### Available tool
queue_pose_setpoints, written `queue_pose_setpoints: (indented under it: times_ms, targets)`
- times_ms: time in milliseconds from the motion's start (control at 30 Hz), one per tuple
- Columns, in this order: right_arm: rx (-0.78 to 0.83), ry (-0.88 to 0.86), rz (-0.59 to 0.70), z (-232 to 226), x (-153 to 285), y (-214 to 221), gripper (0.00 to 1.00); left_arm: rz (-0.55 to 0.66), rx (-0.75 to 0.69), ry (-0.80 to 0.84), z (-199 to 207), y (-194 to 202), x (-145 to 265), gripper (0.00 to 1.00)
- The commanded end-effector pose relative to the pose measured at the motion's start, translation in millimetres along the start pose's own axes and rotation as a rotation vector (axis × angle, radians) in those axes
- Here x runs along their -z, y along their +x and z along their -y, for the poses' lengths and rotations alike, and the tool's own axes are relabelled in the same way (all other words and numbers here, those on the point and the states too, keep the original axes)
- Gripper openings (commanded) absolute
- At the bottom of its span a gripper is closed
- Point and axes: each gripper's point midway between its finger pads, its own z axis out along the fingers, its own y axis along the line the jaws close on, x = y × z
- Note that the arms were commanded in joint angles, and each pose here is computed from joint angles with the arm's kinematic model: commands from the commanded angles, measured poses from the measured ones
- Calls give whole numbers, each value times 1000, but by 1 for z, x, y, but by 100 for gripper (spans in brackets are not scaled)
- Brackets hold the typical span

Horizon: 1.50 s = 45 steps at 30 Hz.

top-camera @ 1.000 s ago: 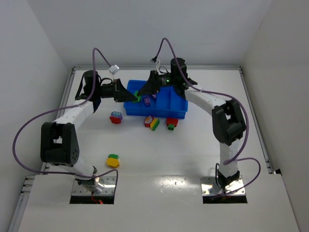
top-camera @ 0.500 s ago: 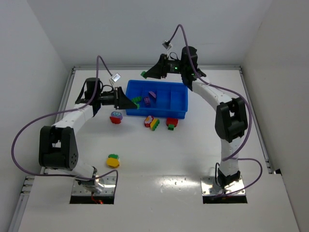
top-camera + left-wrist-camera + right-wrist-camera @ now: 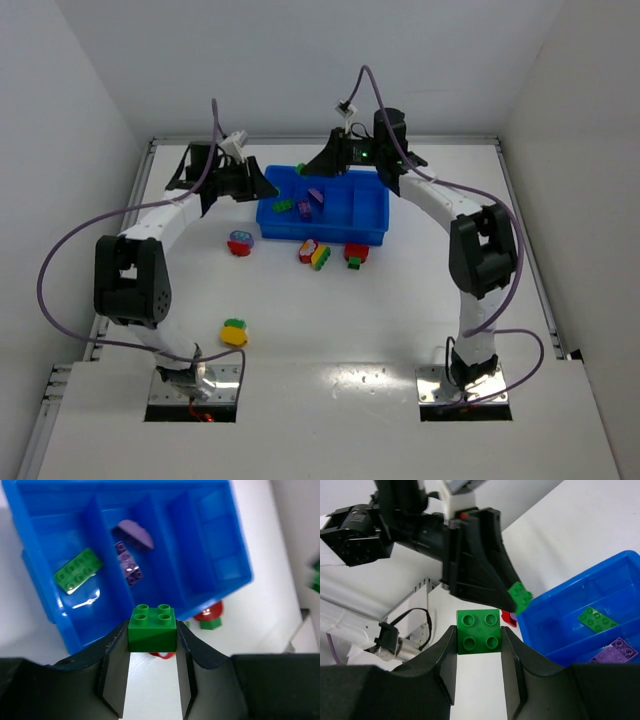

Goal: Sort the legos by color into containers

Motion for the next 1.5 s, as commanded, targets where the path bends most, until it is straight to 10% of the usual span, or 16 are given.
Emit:
queue_pose_setpoints:
  times_ms: [0, 267, 733, 800, 1267, 1467]
  targets:
    - [142, -6, 54, -30, 13, -30, 0, 7, -29, -150, -16, -4, -11, 42]
    - [133, 23, 60, -20, 25, -33, 0, -23, -83, -201, -14, -9, -31, 74]
    - [120, 24, -27, 14, -29, 0, 2, 299, 22, -361, -10, -100, 63, 76]
    - [139, 52, -38, 27, -40, 7, 2, 317, 46, -371, -24, -106, 81, 100]
    - [247, 334, -144, 97, -81, 61, 12, 262, 106, -300, -49, -77, 108, 100]
    - [285, 392, -176, 110, -97, 80, 43, 235, 57, -353, -58, -72, 112, 100]
